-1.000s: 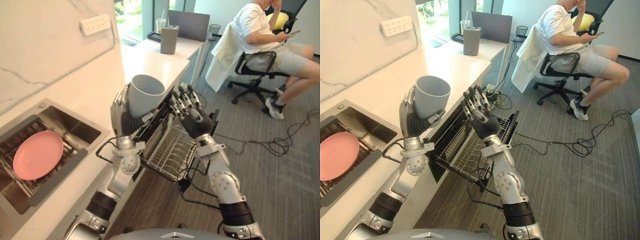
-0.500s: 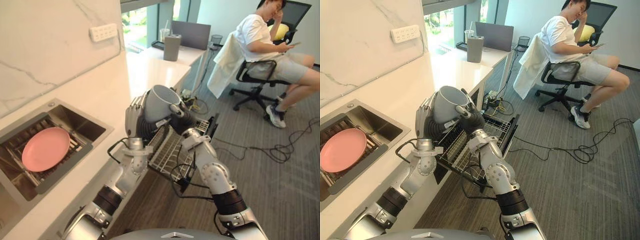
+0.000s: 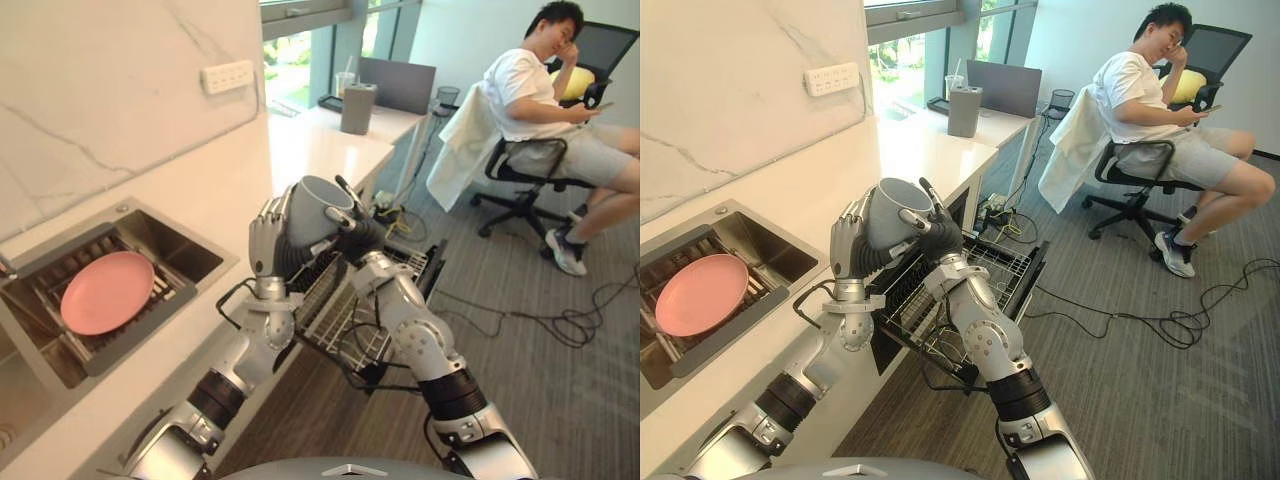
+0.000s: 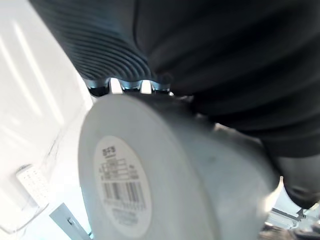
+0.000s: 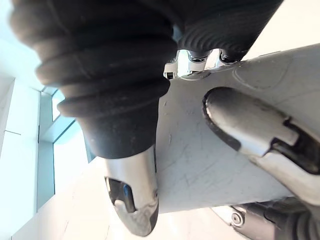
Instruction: Walk over to the sink, pick up the cup, carry it to the dishwasher, place the cup inside the dishwasher, then close the dishwasher door
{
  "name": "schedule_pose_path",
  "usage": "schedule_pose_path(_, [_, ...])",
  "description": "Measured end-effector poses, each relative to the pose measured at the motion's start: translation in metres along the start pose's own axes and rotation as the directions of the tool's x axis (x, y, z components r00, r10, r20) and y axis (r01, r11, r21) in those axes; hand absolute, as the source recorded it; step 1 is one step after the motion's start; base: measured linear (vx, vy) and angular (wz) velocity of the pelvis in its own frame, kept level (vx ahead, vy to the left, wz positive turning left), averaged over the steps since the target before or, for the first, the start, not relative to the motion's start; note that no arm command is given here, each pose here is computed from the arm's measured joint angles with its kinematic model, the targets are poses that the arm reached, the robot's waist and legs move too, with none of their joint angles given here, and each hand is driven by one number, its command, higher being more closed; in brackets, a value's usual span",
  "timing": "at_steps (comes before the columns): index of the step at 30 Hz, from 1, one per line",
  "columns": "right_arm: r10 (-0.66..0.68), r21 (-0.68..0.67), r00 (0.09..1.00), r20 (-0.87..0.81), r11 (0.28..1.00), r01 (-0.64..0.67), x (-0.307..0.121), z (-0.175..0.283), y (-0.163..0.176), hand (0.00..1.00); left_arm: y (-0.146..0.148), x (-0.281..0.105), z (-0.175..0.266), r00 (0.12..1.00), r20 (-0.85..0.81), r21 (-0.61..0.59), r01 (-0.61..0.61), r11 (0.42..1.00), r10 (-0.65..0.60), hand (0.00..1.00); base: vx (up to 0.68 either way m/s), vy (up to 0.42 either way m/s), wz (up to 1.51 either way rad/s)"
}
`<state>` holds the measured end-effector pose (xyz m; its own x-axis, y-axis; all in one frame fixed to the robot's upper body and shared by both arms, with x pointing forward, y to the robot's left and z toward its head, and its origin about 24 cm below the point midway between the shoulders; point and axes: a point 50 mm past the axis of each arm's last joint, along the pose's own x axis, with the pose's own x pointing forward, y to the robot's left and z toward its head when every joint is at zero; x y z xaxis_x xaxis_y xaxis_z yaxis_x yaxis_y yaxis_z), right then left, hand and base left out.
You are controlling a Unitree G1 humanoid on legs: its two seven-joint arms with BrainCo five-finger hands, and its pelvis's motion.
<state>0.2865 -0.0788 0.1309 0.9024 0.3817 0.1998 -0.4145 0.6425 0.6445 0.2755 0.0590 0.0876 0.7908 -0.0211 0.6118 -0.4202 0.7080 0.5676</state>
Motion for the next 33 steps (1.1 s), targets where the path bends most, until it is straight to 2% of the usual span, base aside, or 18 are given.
schedule_pose_path(6, [0.017,-0.102,0.999,-0.047,0.995,-0.022,0.007,0.001,0.000,0.00,0.002,0.003,-0.008,0.998,0.056,0.087,0.037,0.996,-0.042,1.00,-0.02,0.000,0.08])
schedule_pose_path(12, [0.007,-0.148,0.995,-0.099,0.989,-0.022,0.011,-0.004,-0.004,0.00,0.001,-0.001,-0.019,0.996,0.043,0.141,0.072,0.987,-0.079,1.00,-0.04,-0.037,-0.01])
schedule_pose_path(28, [0.026,-0.238,0.988,-0.155,0.969,-0.063,0.018,0.001,-0.001,0.00,0.003,0.002,-0.026,0.995,0.056,0.187,0.070,0.980,-0.081,1.00,0.00,-0.014,0.01])
schedule_pose_path(29, [0.026,-0.238,0.987,-0.156,0.969,-0.063,0.018,0.001,-0.001,1.00,0.003,0.002,-0.026,0.995,0.056,0.189,0.068,0.980,-0.080,1.00,0.00,0.000,0.00])
schedule_pose_path(33, [0.019,-0.252,0.986,-0.167,0.966,-0.061,0.019,-0.003,-0.001,1.00,0.005,0.001,-0.028,0.995,0.058,0.207,0.068,0.976,-0.082,1.00,0.00,-0.008,0.00])
